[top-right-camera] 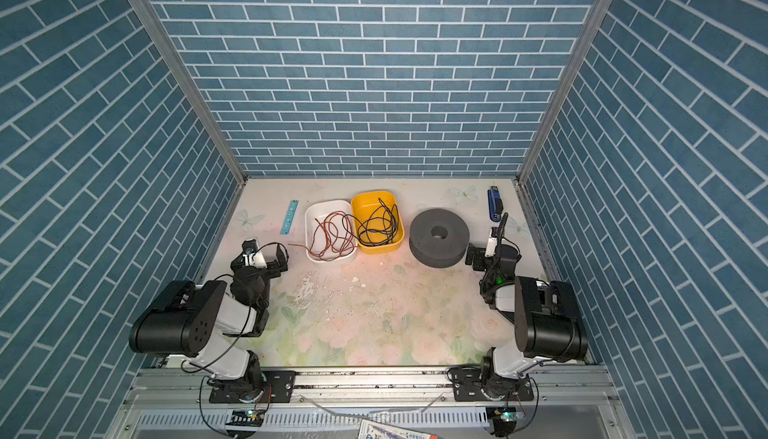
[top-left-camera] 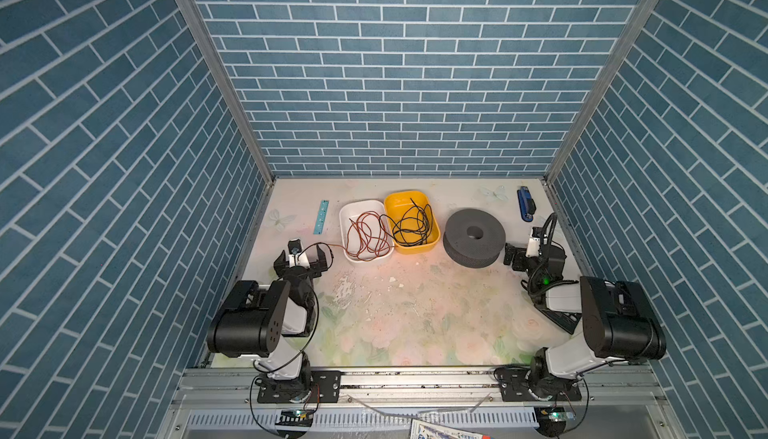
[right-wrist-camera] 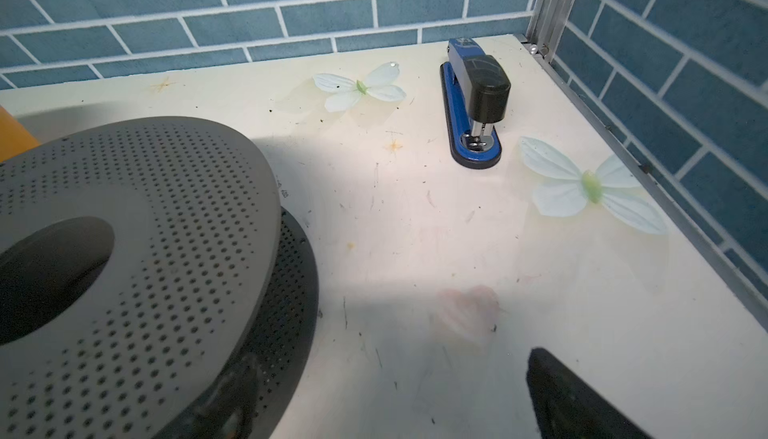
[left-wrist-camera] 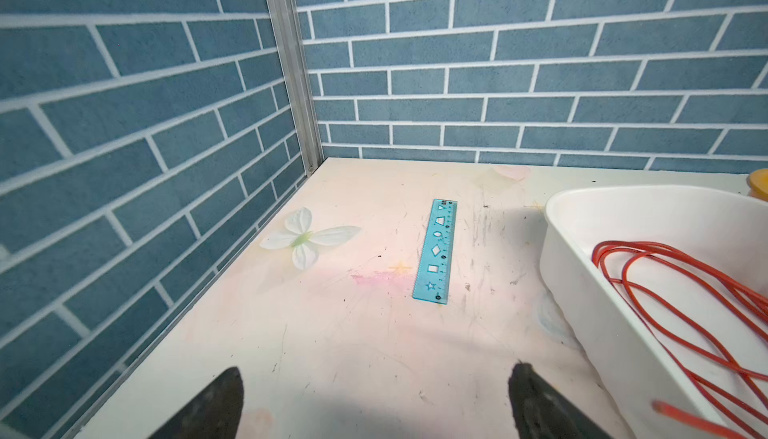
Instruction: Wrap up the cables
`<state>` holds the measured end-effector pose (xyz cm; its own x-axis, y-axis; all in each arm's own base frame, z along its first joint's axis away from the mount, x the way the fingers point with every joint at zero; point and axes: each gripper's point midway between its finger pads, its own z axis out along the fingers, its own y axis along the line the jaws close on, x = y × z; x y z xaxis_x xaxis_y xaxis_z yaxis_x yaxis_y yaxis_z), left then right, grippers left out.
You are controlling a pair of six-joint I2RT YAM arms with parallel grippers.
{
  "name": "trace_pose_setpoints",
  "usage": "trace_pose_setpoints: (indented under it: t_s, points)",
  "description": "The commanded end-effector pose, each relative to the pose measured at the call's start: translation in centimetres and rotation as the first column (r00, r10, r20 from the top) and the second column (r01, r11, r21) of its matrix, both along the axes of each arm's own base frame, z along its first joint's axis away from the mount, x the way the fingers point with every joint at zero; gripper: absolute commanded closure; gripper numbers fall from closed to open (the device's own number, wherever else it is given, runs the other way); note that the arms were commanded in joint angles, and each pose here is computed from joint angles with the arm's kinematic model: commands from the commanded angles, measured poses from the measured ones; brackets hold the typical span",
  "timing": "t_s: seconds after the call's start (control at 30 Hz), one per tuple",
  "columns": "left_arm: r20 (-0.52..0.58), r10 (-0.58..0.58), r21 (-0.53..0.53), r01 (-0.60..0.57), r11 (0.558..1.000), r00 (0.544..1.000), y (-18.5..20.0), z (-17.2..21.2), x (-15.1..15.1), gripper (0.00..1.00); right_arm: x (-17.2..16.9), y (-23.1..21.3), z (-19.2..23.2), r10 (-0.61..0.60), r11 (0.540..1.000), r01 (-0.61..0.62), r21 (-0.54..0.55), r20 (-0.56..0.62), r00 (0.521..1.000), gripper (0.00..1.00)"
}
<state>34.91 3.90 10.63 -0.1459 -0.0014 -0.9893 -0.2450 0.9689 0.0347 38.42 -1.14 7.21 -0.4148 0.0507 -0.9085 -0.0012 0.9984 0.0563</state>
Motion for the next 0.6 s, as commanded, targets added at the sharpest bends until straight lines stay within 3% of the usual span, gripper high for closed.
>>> trace_pose_setpoints:
  t_s: [0.0, 0.57]
  points:
    - [0.015, 0.005, -0.002, -0.005, 1.0, 1.0, 0.07, 0.27, 0.0, 0.0, 1.17, -0.05, 1.63, 0.016, 1.0, -0.014, -0.027, 0.05, 0.999, 0.01]
    - [0.015, 0.005, -0.003, -0.005, 1.0, 1.0, 0.07, 0.26, 0.01, 0.0, 1.13, -0.04, 1.54, 0.015, 1.0, -0.014, -0.025, 0.047, 0.999, 0.01]
